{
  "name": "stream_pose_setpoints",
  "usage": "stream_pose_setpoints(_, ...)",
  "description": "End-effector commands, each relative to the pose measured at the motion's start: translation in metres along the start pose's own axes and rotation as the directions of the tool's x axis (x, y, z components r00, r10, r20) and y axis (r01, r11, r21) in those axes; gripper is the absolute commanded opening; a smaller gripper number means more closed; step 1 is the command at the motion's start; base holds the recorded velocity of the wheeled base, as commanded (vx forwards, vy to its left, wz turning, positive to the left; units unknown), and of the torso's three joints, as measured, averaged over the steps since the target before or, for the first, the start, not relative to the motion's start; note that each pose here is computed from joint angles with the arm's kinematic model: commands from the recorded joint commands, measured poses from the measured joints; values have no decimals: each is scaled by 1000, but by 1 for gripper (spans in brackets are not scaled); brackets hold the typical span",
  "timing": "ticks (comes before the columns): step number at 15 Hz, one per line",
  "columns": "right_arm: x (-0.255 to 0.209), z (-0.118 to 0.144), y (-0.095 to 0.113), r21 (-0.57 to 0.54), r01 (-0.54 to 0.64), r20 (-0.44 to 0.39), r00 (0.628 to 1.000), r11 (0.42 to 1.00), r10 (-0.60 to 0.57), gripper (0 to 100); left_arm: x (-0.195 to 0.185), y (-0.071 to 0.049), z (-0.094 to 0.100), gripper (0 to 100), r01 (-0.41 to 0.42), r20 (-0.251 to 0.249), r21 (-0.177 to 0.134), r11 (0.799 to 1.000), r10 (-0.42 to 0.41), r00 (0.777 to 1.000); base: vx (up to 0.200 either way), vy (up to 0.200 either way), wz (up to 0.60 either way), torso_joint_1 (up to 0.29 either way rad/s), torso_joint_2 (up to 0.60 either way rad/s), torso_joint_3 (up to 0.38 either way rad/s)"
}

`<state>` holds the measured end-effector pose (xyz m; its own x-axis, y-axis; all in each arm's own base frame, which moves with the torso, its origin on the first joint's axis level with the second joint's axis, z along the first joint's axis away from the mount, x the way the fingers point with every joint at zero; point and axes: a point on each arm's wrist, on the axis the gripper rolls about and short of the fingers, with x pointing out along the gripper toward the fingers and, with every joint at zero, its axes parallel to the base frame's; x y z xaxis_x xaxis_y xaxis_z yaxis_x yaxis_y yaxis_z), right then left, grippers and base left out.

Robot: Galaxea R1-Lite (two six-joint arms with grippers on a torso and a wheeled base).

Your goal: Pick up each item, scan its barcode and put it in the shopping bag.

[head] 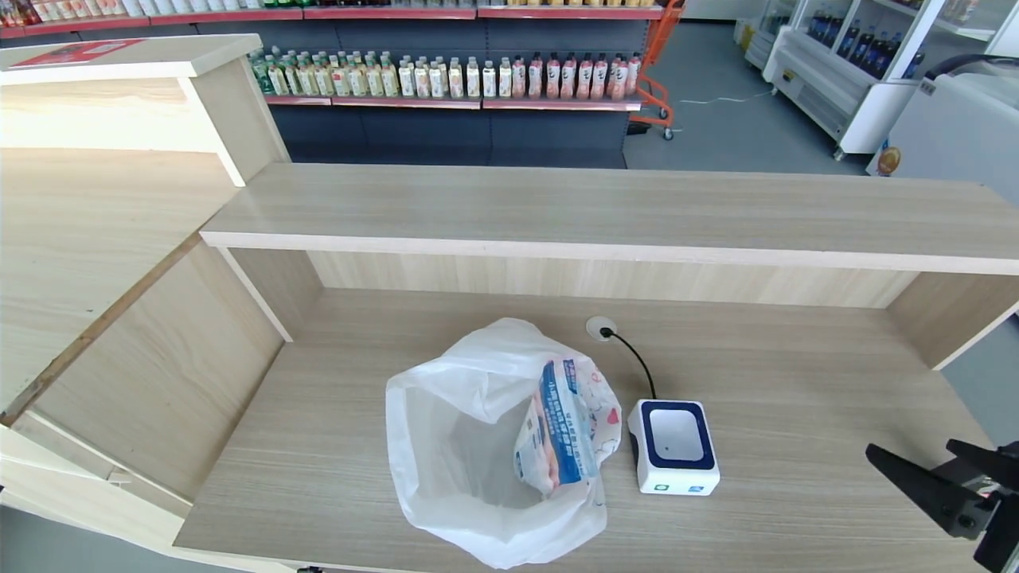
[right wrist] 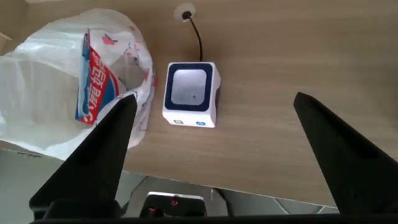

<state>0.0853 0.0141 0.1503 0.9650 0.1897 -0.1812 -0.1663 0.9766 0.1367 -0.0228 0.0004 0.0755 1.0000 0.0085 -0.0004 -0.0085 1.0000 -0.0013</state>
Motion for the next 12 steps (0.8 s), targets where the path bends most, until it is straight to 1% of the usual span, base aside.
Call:
stream_pose_setpoints(1,-65,-51,-6,-32,117,150,983,993,-111,100,0,0,0,100,-1,0,0,1000,1,1000,0,0,0,0,0,0)
stream_pose_setpoints(2,-75,-62,-6,-29,146,168,976,989,-139,100,0,0,0,100,-1,0,0,1000,1,1000,0,0,0,0,0,0)
stream_pose_setpoints(3,-82,-75,-6,-21,189,159,970,982,-183,100,0,0,0,100,-1,0,0,1000,1,1000,0,0,0,0,0,0)
stream_pose_setpoints(4,-86,-86,-5,-29,204,148,969,979,-198,100,0,0,0,100,-1,0,0,1000,1,1000,0,0,0,0,0,0)
stream_pose_setpoints(5,-88,-86,-5,-44,203,171,966,978,-193,100,0,0,0,100,-1,0,0,1000,1,1000,0,0,0,0,0,0)
stream_pose_setpoints(6,-89,-86,-5,-82,225,177,962,971,-208,100,0,0,0,100,-1,0,0,1000,1,1000,0,0,0,0,0,0)
stream_pose_setpoints(7,-89,-87,-6,-90,255,172,956,963,-237,100,0,0,0,100,-1,0,0,1000,1,1000,0,0,0,0,0,0)
stream_pose_setpoints(8,-89,-89,-7,-51,288,154,948,956,-278,100,0,0,0,100,-1,0,0,1000,1,1000,0,0,0,0,0,0)
stream_pose_setpoints(12,-89,-89,-7,-24,288,154,947,957,-281,100,0,0,0,100,-1,0,0,1000,1,1000,0,0,0,0,0,0)
